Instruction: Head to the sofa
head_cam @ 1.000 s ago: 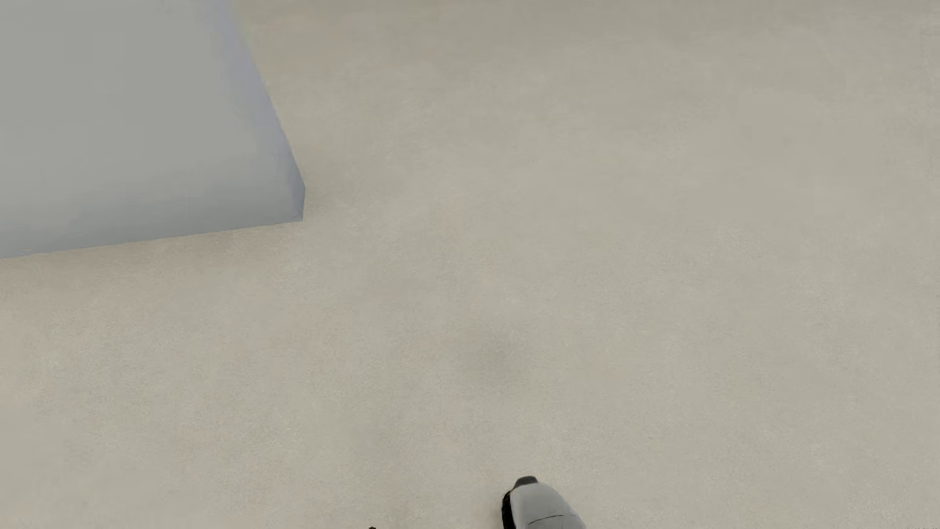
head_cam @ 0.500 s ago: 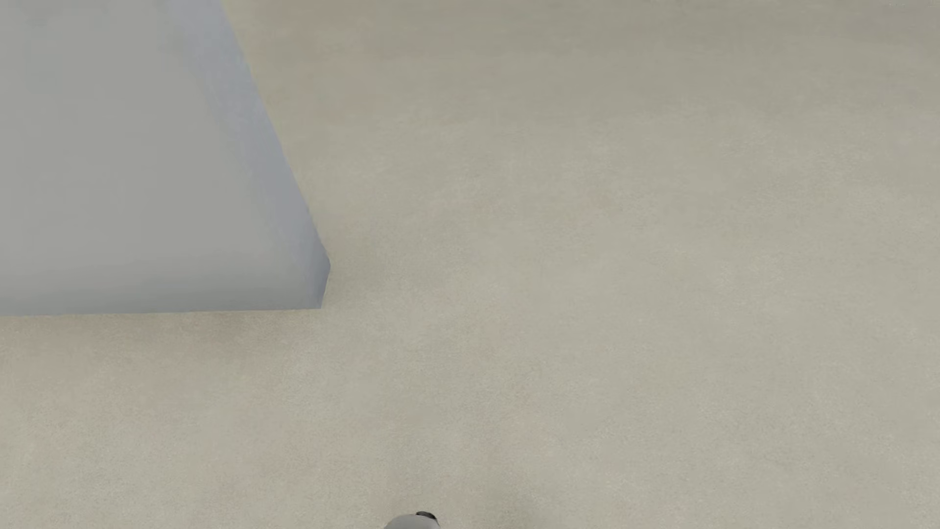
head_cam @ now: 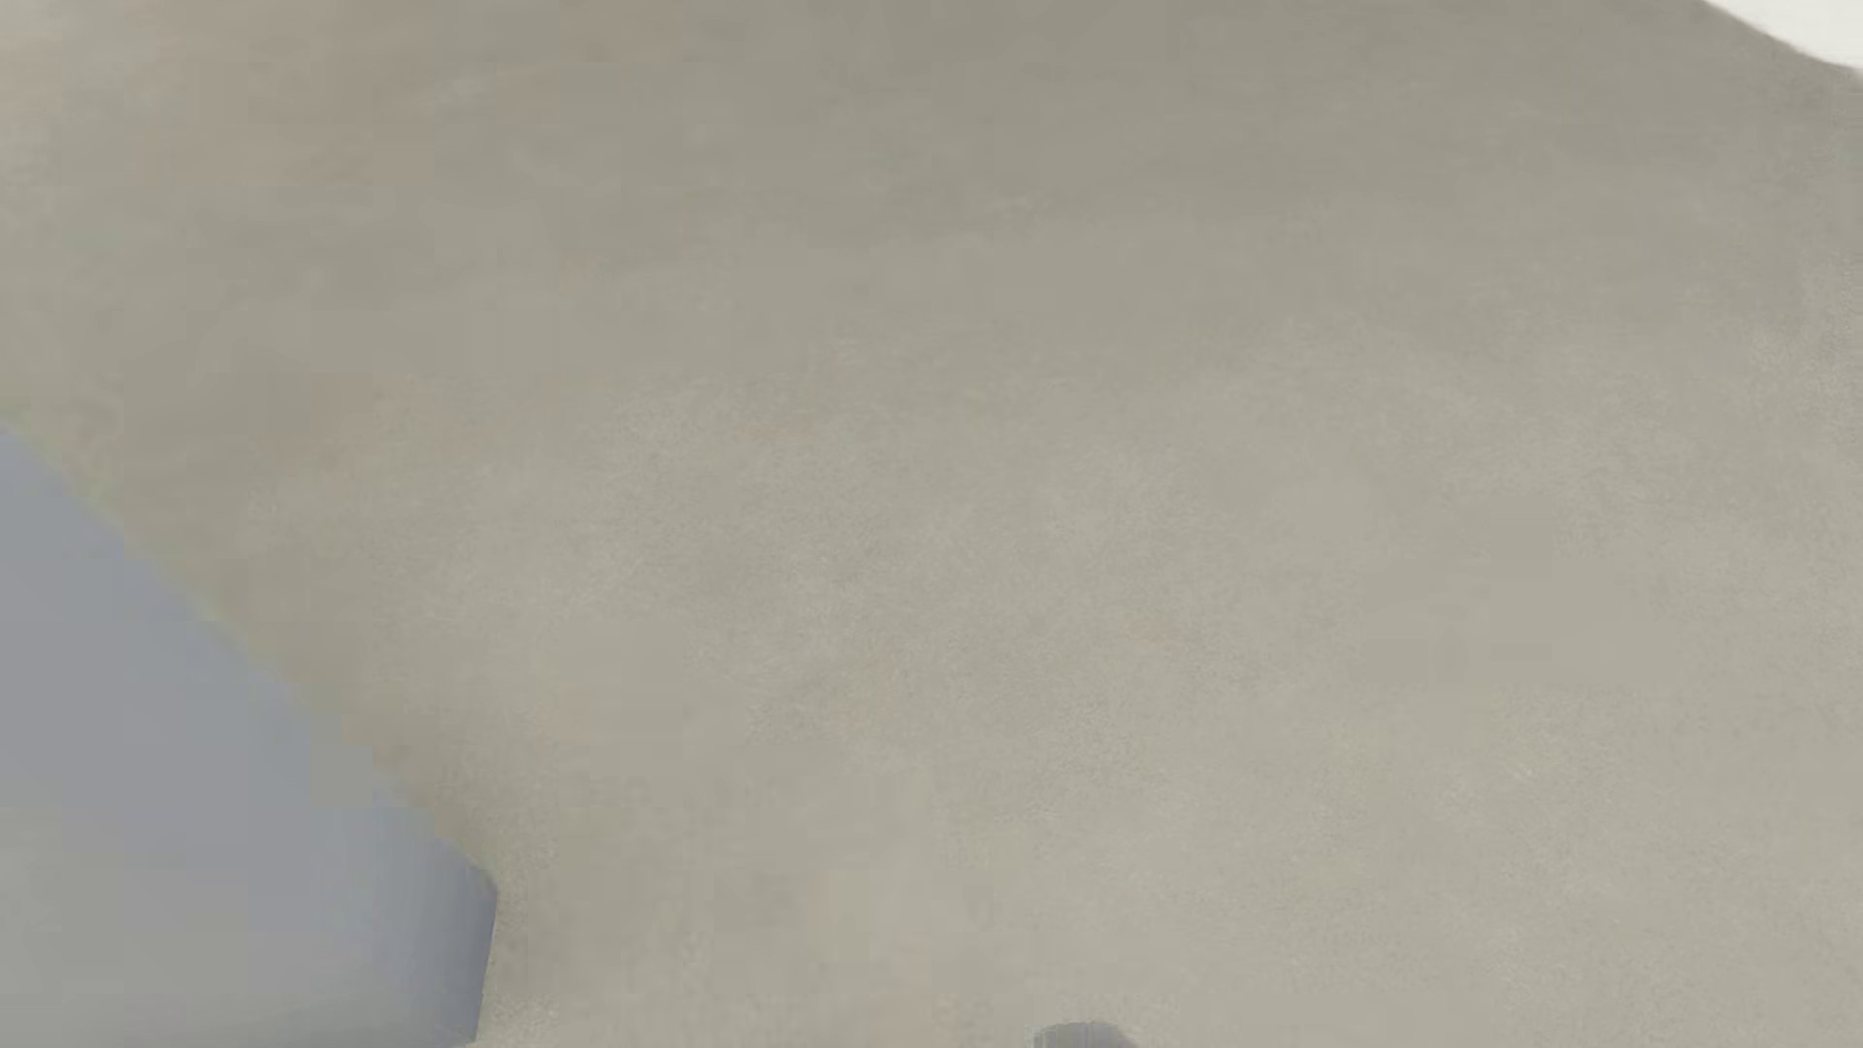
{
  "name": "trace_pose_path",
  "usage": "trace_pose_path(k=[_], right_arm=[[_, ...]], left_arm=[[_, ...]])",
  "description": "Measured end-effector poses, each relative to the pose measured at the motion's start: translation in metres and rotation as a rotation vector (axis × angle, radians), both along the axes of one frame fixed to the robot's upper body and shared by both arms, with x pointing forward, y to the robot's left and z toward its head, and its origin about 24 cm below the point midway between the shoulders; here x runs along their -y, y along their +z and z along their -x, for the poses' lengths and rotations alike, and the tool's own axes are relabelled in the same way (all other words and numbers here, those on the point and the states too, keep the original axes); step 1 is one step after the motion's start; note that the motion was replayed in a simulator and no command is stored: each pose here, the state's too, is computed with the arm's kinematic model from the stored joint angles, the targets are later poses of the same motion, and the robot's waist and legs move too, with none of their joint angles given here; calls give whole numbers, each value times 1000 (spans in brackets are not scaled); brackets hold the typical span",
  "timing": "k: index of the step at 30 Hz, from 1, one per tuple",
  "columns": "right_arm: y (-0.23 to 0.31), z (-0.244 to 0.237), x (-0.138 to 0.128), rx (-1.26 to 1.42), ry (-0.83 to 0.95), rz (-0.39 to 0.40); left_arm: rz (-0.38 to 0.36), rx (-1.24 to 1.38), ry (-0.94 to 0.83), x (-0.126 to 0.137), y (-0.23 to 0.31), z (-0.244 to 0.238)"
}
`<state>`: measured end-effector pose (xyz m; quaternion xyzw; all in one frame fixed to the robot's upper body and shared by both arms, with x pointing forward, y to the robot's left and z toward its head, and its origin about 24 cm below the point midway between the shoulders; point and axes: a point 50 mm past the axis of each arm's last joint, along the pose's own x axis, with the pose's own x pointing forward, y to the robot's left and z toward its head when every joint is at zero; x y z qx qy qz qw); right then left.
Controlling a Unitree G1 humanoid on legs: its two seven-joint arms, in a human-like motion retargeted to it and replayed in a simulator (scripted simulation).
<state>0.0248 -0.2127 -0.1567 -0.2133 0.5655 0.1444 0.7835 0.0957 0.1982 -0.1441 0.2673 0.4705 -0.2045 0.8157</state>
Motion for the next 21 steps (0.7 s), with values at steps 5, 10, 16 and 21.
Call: trace_pose_path(k=[5, 10, 16, 21], right_arm=[[-4, 23, 7, -84, -31, 32], [-7, 35, 10, -144, -38, 52], [12, -51, 8, 156, -7, 8], [14, -41, 23, 155, -108, 36]], left_arm=[[2, 165, 45, -10, 22, -51], [27, -25, 86, 6, -5, 9], [-29, -251, 29, 1, -20, 81], [-51, -351, 6, -4, -19, 120]])
